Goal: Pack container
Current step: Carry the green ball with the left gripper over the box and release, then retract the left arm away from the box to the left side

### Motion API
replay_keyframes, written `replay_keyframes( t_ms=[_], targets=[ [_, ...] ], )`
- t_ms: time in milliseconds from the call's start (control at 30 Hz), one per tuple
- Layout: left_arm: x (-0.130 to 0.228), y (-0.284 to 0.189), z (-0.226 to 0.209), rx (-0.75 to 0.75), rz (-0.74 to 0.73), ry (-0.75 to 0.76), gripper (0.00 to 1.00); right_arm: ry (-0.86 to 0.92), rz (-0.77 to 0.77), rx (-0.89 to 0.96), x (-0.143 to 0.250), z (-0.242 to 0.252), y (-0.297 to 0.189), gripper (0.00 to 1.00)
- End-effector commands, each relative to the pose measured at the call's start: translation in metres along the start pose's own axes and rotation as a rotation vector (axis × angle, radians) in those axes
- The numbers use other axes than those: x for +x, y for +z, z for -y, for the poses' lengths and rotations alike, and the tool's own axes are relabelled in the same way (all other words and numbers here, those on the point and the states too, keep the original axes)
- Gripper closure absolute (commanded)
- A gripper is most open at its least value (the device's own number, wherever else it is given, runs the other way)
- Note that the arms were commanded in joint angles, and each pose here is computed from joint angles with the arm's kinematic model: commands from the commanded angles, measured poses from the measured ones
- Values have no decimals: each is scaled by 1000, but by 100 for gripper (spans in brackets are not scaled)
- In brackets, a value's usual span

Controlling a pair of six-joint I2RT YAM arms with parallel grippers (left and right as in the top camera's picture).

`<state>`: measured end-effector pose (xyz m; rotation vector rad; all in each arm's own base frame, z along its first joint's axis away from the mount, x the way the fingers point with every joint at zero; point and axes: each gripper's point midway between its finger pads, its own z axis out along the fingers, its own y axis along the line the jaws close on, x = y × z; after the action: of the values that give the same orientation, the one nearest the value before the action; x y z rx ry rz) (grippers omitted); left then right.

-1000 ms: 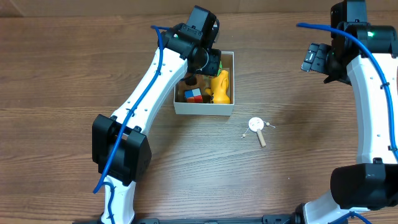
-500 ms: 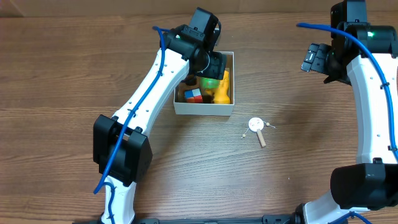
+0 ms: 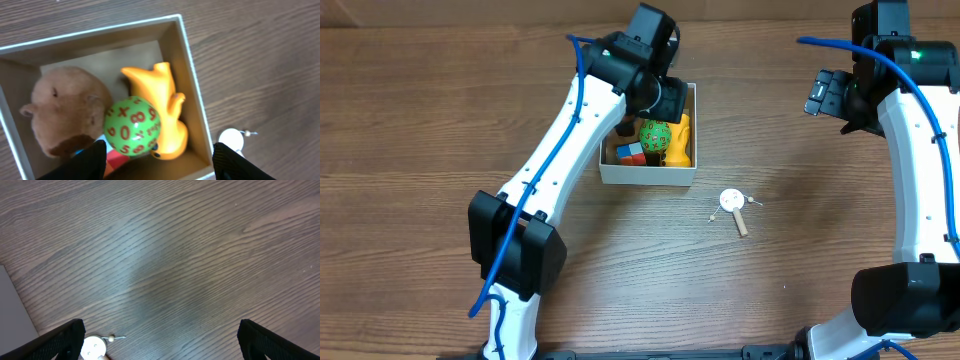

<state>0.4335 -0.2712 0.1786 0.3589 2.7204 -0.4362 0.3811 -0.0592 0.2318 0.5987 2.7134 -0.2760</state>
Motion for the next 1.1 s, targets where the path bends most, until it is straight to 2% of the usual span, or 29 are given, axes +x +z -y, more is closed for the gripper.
replay_keyframes(
  t_ms=[0, 267, 400, 533, 733, 867, 1067],
  targets=[
    [12, -8, 39, 45, -12, 93, 34, 5, 22, -3, -4, 0, -5, 0],
    [59, 1, 101, 81, -102, 206, 34, 5, 22, -3, -4, 0, -5, 0],
    [62, 3, 97, -16, -80, 240, 33, 5, 22, -3, -4, 0, -5, 0],
    [42, -1, 57, -162, -23, 135, 28, 5, 22, -3, -4, 0, -5, 0],
    [14, -11, -24, -161, -26, -78, 24, 5, 22, -3, -4, 0, -5, 0],
    [-2, -23, -93, -220, 3, -210, 22, 5, 22, -3, -4, 0, -5, 0],
    [-7, -41, -166, -282, 27, -349, 14, 5, 22, -3, -4, 0, -5, 0]
  ],
)
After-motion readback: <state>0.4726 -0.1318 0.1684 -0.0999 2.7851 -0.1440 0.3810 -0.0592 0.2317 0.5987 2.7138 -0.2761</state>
